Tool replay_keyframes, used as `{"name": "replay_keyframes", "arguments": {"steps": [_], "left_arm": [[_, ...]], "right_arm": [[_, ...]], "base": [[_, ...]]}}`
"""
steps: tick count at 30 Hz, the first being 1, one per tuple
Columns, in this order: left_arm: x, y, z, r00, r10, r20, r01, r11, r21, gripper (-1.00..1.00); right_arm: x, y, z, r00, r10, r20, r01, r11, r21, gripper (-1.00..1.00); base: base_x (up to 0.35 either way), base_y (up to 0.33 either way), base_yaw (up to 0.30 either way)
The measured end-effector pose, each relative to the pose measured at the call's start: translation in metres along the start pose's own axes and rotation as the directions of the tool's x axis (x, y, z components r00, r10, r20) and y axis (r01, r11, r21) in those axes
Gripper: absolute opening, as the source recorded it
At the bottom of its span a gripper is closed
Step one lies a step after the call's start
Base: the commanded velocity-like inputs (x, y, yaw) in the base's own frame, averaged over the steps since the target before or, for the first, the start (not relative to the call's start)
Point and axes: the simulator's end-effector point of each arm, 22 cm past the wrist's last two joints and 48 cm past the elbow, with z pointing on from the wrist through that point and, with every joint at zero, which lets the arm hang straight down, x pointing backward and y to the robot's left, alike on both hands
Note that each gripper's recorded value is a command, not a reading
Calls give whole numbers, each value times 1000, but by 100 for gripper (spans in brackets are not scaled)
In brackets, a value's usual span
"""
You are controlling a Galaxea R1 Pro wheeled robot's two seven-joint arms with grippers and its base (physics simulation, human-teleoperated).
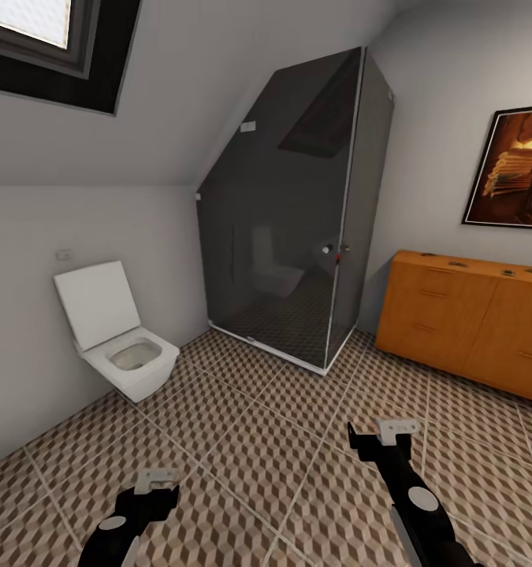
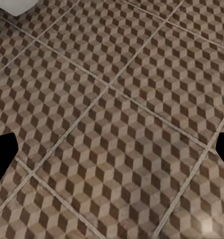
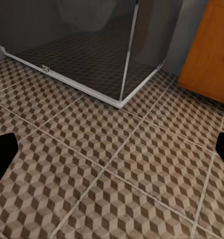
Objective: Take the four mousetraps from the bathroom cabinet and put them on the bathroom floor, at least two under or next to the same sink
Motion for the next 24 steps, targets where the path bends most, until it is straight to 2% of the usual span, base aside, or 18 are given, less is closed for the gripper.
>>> {"name": "replay_keyframes", "arguments": {"steps": [9, 16, 24], "left_arm": [[-4, -1, -2, 1000, 0, 9, 0, 1000, 2, 100], [-7, -12, -4, 1000, 20, 17, -20, 999, 24, 100], [-9, -15, -5, 999, 24, 22, -25, 999, 28, 100]], "right_arm": [[-4, 0, -1, 1000, -1, 8, 0, 1000, 1, 100], [-7, -2, -2, 1000, 0, 14, 0, 1000, 3, 100], [-10, -2, -3, 1000, 0, 22, 0, 1000, 4, 100]], "base": [[0, 0, -256], [0, 0, -265], [0, 0, -265]]}}
